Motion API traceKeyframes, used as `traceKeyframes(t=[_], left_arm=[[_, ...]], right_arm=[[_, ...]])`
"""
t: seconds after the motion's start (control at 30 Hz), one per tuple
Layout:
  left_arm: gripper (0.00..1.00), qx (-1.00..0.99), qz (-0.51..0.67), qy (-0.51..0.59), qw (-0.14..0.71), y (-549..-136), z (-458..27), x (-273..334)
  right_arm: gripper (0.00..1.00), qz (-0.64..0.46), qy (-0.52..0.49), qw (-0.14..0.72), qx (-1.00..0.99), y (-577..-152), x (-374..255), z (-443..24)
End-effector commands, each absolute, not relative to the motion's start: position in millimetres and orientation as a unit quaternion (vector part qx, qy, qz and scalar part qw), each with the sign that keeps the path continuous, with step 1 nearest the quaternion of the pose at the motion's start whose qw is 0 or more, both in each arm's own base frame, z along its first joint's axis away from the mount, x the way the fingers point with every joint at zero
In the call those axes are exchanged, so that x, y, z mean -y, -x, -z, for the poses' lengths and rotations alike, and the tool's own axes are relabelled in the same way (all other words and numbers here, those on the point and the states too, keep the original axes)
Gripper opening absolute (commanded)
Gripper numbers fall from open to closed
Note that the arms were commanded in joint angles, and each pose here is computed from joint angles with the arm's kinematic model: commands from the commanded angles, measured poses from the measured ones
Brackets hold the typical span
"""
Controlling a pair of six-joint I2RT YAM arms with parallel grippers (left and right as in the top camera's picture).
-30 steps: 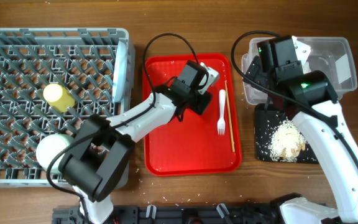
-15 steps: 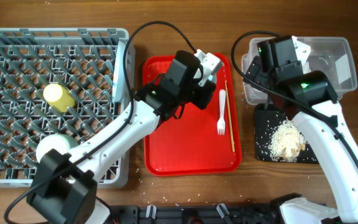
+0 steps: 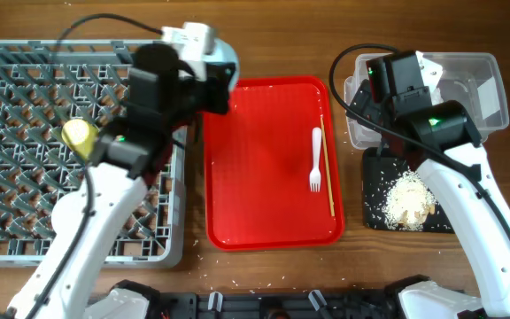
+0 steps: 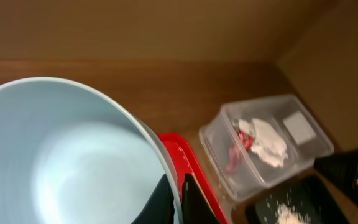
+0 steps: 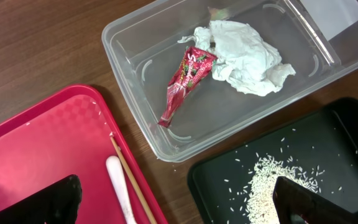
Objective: Sort waste into correct bins and load items into the dishwasher rack
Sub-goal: 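Carry the small light-blue bowl into the dish rack with the left gripper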
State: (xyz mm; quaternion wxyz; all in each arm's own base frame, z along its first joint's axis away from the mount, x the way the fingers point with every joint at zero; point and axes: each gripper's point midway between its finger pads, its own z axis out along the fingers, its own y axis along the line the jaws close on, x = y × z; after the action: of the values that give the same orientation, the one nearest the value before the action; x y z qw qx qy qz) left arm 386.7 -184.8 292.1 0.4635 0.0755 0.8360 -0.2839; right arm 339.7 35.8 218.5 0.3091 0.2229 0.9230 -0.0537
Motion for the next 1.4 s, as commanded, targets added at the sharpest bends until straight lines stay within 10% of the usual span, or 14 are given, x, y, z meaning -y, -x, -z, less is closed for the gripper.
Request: traceKeyframes(t=[0.0, 0.4, 0.83, 1.37], left_arm=[[0.04, -0.810, 0.306, -0.052, 0.497, -379, -330, 158], [0.04, -0.741, 0.473, 0.026, 0.476, -390, -371, 55], [0.04, -0.761, 0.543, 0.145, 0.325, -465, -221, 2], [0.04, -0.771, 0.527, 0.198, 0.297, -478, -176, -8]], right_arm=[[1.00, 0.043, -0.230, 0.319, -0.919, -342, -37, -227], [1.00, 0.043, -0.230, 0.319, -0.919, -341, -37, -227], [1.00, 0.043, -0.230, 0.319, -0.919, -342, -37, -227], [1.00, 0.044, -0.230, 0.317, -0.919, -342, -37, -225]])
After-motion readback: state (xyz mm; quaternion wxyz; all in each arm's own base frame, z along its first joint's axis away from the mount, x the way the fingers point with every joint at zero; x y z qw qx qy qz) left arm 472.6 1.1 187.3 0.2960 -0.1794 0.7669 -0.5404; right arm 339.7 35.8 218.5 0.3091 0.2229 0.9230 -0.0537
